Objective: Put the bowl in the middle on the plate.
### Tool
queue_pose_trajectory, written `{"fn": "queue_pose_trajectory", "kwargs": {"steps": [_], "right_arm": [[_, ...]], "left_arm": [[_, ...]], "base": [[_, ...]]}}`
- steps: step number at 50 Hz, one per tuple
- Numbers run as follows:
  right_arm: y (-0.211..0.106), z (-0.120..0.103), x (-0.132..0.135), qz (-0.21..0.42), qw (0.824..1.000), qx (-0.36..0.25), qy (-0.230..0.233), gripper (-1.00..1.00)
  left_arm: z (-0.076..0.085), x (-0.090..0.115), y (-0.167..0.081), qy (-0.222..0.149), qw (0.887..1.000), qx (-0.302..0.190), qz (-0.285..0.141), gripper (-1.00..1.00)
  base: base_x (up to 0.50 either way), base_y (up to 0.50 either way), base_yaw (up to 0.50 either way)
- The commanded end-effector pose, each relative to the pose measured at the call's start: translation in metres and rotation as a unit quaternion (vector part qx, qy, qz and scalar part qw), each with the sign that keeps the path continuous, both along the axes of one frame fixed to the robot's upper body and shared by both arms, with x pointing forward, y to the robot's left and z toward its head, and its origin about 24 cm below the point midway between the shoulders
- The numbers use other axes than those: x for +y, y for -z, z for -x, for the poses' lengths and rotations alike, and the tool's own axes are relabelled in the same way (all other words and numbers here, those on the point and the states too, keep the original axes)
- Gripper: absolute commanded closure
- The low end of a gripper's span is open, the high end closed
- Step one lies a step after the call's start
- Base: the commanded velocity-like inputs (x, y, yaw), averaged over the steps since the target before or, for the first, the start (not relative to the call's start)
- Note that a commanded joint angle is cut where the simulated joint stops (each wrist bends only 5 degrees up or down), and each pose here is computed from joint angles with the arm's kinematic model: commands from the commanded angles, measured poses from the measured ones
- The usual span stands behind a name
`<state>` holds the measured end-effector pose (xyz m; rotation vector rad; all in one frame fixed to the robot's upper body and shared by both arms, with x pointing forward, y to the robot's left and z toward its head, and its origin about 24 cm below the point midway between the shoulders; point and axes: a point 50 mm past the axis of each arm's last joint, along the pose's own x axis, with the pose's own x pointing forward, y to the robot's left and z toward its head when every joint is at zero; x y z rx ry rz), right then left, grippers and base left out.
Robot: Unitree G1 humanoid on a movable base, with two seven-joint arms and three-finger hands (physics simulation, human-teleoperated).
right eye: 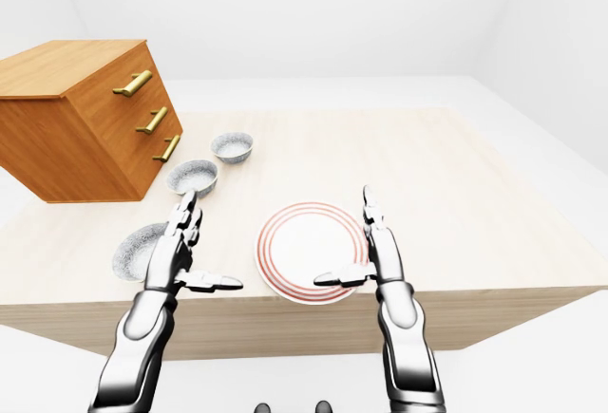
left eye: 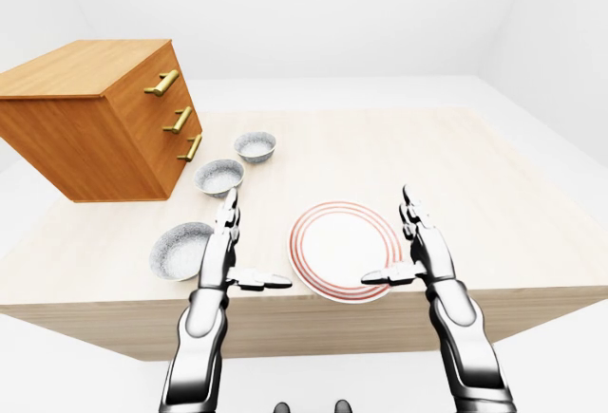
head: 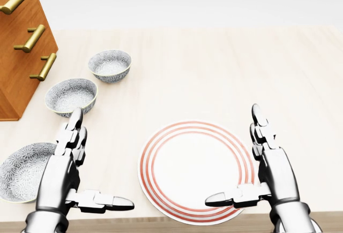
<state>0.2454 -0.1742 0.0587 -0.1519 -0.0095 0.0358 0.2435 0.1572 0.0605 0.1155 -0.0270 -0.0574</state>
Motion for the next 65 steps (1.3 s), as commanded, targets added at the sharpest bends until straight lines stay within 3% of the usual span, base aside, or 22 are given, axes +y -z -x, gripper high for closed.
{"fn": "queue_pose_trajectory", "kwargs": {"steps": [1,7,11,12,14,22,31,37,52,65], "right_arm": [[-0.032,0.015,-0.034,0.122,0.992,-0.036,-0.006,-1.0],[-0.033,0.025,-0.05,0.163,0.986,-0.015,-0.002,-1.0],[-0.033,0.026,-0.052,0.167,0.986,-0.012,-0.002,-1.0],[-0.035,0.028,-0.067,0.184,0.983,-0.002,0.01,-1.0],[-0.038,0.03,-0.07,0.188,0.982,-0.004,0.011,-1.0],[-0.043,0.042,-0.089,0.208,0.978,0.013,0.025,-1.0],[-0.04,0.061,-0.109,0.215,0.974,0.044,0.051,-1.0],[-0.034,0.073,-0.123,0.209,0.973,0.069,0.071,-1.0],[-0.016,0.093,-0.14,0.188,0.971,0.108,0.1,-1.0],[0.001,0.108,-0.138,0.153,0.975,0.12,0.107,-1.0]], "left_arm": [[0.009,-0.002,-0.024,0.026,0.997,-0.047,-0.052,-1.0],[0.006,-0.001,-0.003,0.022,0.999,-0.003,-0.049,-1.0],[0.006,-0.002,-0.002,0.022,0.999,0.0,-0.05,-1.0],[0.005,-0.001,0.002,0.023,0.998,0.009,-0.053,-1.0],[0.005,0.0,0.003,0.022,0.998,0.011,-0.054,-1.0],[0.015,0.008,-0.023,0.033,0.996,-0.039,-0.076,-1.0],[0.028,0.032,-0.032,0.02,0.993,-0.042,-0.105,-1.0],[0.026,0.037,-0.025,0.01,0.995,-0.025,-0.1,-1.0],[0.034,0.027,-0.032,0.015,0.994,-0.042,-0.102,-1.0],[0.035,0.026,-0.028,0.015,0.994,-0.034,-0.1,-1.0]], "base": [[0.0,0.0,0.0],[0.0,0.0,0.0],[0.0,0.0,0.0],[0.0,0.0,0.0],[0.0,0.0,0.0],[0.0,0.0,0.0],[0.0,0.0,0.0],[0.0,0.0,0.0],[0.0,0.0,0.0],[0.0,0.0,0.0]]}}
